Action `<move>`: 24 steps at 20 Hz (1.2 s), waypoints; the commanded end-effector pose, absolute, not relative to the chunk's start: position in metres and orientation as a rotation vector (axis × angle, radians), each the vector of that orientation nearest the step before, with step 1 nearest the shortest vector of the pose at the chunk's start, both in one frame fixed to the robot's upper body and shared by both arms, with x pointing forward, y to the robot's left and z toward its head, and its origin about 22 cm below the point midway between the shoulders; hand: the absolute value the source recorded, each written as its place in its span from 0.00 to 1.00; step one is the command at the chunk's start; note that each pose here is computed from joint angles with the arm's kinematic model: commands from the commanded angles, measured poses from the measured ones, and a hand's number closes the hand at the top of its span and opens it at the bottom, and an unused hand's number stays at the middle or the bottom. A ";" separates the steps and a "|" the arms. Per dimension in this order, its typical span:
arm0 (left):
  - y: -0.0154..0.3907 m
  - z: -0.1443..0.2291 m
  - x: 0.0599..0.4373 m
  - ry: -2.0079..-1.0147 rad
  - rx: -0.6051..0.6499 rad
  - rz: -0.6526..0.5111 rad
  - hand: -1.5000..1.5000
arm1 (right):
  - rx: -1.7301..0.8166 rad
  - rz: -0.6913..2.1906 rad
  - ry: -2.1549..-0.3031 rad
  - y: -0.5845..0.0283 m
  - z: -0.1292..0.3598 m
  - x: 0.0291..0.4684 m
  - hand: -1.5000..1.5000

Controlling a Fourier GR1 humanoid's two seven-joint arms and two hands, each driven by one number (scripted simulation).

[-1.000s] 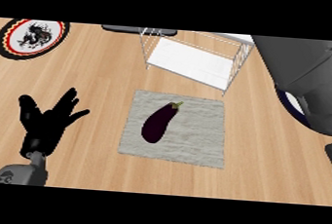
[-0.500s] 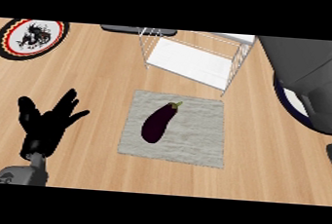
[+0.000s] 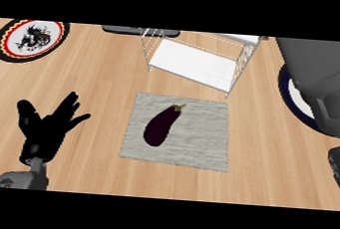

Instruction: Pick the tomato from the placemat and place it in the tiered shelf

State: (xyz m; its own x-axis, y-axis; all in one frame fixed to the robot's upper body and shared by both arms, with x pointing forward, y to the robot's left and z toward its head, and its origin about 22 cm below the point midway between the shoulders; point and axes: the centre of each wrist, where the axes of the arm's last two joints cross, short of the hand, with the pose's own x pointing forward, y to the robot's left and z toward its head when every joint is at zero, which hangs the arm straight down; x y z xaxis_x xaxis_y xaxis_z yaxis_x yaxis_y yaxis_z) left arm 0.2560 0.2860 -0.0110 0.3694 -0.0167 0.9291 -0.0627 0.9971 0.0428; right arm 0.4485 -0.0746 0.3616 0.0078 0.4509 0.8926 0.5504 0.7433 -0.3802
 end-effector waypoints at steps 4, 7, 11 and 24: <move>0.287 -0.024 0.243 -1.115 0.100 0.027 0.50 | -0.801 -0.368 -1.676 -0.101 0.375 0.449 0.00; 0.290 -0.023 0.251 -1.115 0.095 0.056 0.50 | -0.906 -0.410 -1.657 -0.140 0.393 0.449 0.00; 0.304 -0.033 0.237 -1.084 0.099 0.063 0.50 | -0.931 -0.572 -1.638 -0.150 0.402 0.444 0.00; 0.297 -0.037 0.230 -1.076 0.122 0.095 0.50 | -0.842 -0.573 -1.621 -0.253 0.386 0.389 0.00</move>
